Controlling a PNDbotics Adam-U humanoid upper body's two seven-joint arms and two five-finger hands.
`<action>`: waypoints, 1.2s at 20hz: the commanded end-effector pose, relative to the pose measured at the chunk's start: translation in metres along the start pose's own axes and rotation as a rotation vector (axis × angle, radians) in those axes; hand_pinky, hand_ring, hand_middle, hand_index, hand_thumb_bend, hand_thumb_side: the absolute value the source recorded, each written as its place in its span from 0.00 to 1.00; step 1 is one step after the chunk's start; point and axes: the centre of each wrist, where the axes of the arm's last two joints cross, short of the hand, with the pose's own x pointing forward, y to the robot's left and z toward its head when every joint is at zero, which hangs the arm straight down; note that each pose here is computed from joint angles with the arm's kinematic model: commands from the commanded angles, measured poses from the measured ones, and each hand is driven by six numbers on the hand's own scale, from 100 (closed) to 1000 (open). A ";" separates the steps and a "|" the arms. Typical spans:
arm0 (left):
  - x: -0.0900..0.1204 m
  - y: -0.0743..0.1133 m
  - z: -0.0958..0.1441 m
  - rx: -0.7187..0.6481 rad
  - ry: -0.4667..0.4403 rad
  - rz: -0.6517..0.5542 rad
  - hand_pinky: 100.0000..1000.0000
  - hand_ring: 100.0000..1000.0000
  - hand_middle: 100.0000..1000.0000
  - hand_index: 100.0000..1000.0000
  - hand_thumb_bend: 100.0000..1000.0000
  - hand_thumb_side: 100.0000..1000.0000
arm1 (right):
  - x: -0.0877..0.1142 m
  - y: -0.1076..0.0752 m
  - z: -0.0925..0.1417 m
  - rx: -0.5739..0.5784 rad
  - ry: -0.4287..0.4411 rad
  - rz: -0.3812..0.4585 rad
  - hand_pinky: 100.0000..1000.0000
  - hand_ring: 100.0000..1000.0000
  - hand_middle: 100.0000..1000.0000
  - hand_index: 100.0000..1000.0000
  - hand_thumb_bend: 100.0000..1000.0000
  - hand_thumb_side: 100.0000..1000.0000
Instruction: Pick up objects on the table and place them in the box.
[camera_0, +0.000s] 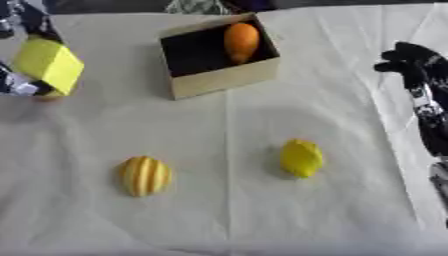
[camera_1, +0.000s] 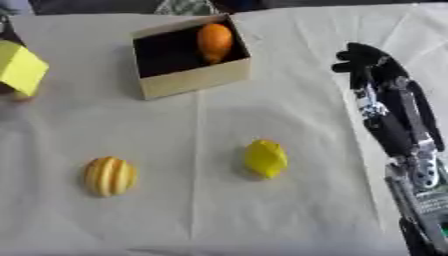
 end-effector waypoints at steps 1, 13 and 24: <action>0.011 0.018 -0.023 0.038 -0.057 -0.001 0.64 0.60 0.48 0.64 0.20 0.00 | 0.007 -0.003 -0.008 0.022 -0.049 0.007 0.97 0.72 0.71 0.84 0.00 0.64; 0.008 0.027 -0.065 0.164 -0.005 0.018 0.68 0.63 0.50 0.66 0.14 0.00 | 0.017 0.002 -0.034 0.055 -0.159 -0.029 0.97 0.72 0.71 0.84 0.00 0.64; -0.003 0.022 -0.069 0.188 0.103 -0.035 0.71 0.69 0.57 0.71 0.30 0.00 | 0.020 0.008 -0.040 0.087 -0.167 -0.047 0.97 0.71 0.71 0.84 0.00 0.65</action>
